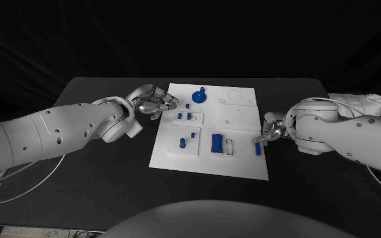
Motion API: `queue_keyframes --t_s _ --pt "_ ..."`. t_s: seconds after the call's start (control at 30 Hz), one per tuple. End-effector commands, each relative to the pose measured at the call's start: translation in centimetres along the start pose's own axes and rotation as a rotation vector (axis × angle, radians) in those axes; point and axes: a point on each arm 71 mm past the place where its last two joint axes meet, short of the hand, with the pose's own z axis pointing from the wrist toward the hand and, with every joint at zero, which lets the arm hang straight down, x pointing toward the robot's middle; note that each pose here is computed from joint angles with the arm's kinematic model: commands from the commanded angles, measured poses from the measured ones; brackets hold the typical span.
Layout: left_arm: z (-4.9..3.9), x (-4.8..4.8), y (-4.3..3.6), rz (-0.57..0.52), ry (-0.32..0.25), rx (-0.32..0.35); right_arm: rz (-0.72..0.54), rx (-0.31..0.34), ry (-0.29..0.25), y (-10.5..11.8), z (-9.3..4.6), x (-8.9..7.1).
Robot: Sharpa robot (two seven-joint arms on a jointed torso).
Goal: Assemble the parts on the task board
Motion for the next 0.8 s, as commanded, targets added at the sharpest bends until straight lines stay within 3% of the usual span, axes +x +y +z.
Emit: queue_keyframes --t_s 0.03,0.8 --pt "0.10 0.16 -0.17 -0.004 0.008 0.010 -0.006 0.010 0.006 0.05 0.28 0.34" --pt "0.10 0.23 -0.09 -0.006 0.016 -0.002 0.095 0.005 0.044 0.18 1.22 1.30"
